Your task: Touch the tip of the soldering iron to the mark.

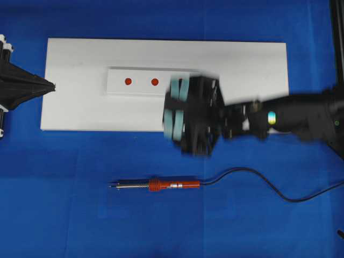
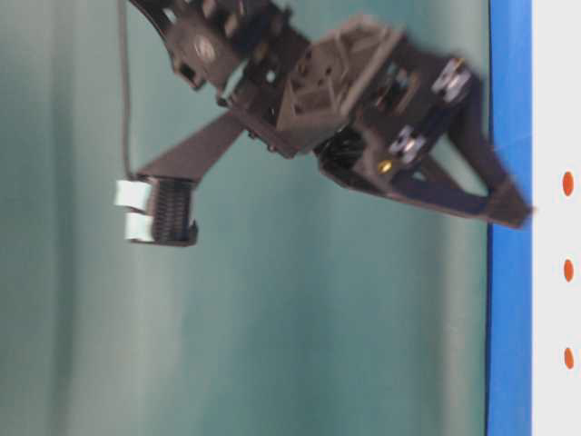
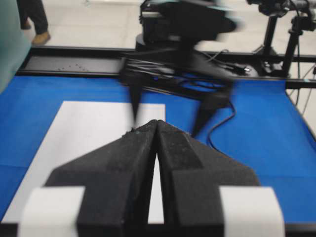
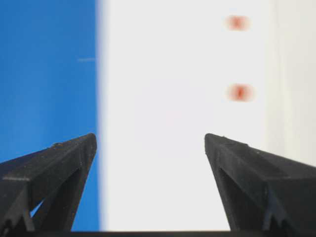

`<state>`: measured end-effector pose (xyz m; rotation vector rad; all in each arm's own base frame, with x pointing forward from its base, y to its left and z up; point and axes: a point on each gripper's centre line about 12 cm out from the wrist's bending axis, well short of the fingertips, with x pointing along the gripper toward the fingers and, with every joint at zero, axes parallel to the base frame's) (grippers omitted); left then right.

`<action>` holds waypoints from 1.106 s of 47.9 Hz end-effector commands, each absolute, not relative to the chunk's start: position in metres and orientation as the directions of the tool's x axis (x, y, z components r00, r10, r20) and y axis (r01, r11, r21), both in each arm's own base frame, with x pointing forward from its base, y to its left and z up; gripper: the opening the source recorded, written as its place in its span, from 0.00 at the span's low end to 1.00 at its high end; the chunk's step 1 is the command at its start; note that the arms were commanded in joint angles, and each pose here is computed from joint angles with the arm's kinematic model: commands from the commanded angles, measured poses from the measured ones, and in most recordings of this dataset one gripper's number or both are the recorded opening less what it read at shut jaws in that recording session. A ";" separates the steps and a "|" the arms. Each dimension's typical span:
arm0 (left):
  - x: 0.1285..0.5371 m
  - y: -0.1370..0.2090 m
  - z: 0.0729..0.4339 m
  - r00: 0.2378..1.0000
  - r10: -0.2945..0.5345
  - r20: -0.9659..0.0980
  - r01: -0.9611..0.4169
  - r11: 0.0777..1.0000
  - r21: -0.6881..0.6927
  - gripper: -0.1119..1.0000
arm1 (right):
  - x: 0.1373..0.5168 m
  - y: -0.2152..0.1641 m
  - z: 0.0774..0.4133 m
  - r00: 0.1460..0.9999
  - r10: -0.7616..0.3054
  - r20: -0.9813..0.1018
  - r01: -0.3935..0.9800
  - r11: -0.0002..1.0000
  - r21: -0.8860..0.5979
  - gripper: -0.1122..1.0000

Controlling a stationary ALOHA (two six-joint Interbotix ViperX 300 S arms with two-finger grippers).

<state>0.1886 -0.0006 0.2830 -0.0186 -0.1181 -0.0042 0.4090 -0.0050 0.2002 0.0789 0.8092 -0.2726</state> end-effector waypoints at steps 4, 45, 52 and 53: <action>0.190 -0.001 0.285 0.993 -0.005 0.121 0.007 1.000 -0.017 0.10 | 0.404 -0.044 0.221 0.706 -0.245 -0.665 0.314 0.949 -0.017 0.86; 0.190 -0.001 0.284 0.994 -0.005 0.112 0.008 1.000 -0.026 0.10 | 0.214 -0.038 0.271 0.871 -0.255 -0.420 0.309 0.949 0.065 0.86; 0.190 -0.001 0.284 0.994 -0.005 0.113 0.008 1.000 -0.026 0.10 | 0.188 -0.035 0.257 0.890 -0.246 -0.385 0.299 0.950 0.085 0.86; 0.190 -0.001 0.284 0.993 -0.005 0.115 0.008 1.000 -0.026 0.10 | 0.185 -0.034 0.255 0.892 -0.242 -0.381 0.297 0.950 0.091 0.86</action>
